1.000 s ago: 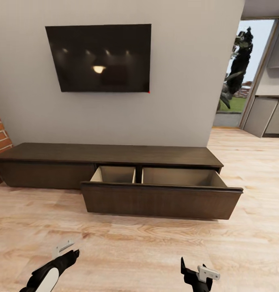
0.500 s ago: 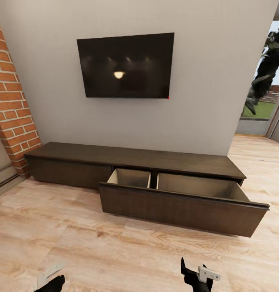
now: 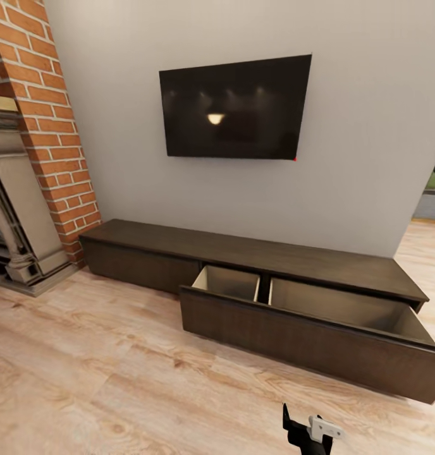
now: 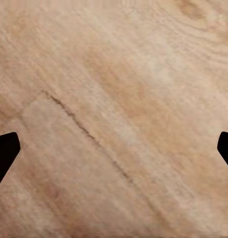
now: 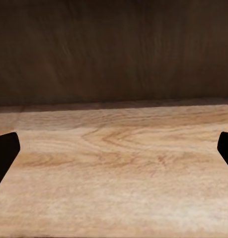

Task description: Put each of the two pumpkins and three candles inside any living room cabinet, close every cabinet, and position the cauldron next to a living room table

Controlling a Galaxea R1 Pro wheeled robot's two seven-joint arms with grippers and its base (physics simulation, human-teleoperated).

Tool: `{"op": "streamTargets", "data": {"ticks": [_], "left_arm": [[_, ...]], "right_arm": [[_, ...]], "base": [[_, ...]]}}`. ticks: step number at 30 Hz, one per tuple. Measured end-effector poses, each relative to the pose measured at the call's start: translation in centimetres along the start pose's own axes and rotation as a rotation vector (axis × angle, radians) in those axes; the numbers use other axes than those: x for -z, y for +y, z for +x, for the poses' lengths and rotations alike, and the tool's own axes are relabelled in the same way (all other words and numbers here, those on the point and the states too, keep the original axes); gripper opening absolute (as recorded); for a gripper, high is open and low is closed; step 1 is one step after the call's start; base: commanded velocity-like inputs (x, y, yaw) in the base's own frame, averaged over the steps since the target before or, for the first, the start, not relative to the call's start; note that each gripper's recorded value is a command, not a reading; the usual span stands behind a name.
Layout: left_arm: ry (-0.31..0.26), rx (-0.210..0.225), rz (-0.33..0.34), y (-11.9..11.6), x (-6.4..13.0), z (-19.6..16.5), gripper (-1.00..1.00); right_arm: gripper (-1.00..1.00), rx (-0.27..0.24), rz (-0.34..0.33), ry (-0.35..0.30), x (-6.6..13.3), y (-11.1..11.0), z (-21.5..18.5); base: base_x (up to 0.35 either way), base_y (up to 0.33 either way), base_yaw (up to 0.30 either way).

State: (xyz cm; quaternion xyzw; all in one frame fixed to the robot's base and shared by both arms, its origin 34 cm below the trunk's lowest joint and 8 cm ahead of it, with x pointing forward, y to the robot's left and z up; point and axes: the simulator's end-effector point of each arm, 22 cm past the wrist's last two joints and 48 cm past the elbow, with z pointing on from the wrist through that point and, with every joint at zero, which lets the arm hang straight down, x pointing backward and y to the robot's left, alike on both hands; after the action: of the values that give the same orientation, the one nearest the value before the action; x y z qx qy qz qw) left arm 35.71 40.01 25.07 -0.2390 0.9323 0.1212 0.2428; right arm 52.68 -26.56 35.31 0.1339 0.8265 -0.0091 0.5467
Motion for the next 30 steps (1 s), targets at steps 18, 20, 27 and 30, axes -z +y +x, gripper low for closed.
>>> {"op": "streamTargets", "data": {"ticks": [18,20,27,30], "left_arm": [[-0.205,0.097,-0.015,-0.9,4.2,-3.8,1.0],[-0.243,0.116,-0.014,-1.3,4.9,-4.5,1.0],[-0.446,0.176,-0.014,-2.5,8.6,-6.9,1.0],[-0.465,0.137,0.01,-3.4,9.6,-6.8,1.0]], "right_arm": [[1.0,0.001,-0.002,0.054,0.9,0.9,-2.7],[1.0,0.0,-0.001,0.05,0.9,0.9,-3.2],[1.0,-0.006,0.002,-0.055,1.2,1.2,-7.0],[1.0,-0.016,0.003,-0.143,1.8,1.8,-9.4]], "base": [[0.0,0.0,0.284],[0.0,0.0,0.284],[0.0,0.0,0.284],[0.0,0.0,0.284]]}}
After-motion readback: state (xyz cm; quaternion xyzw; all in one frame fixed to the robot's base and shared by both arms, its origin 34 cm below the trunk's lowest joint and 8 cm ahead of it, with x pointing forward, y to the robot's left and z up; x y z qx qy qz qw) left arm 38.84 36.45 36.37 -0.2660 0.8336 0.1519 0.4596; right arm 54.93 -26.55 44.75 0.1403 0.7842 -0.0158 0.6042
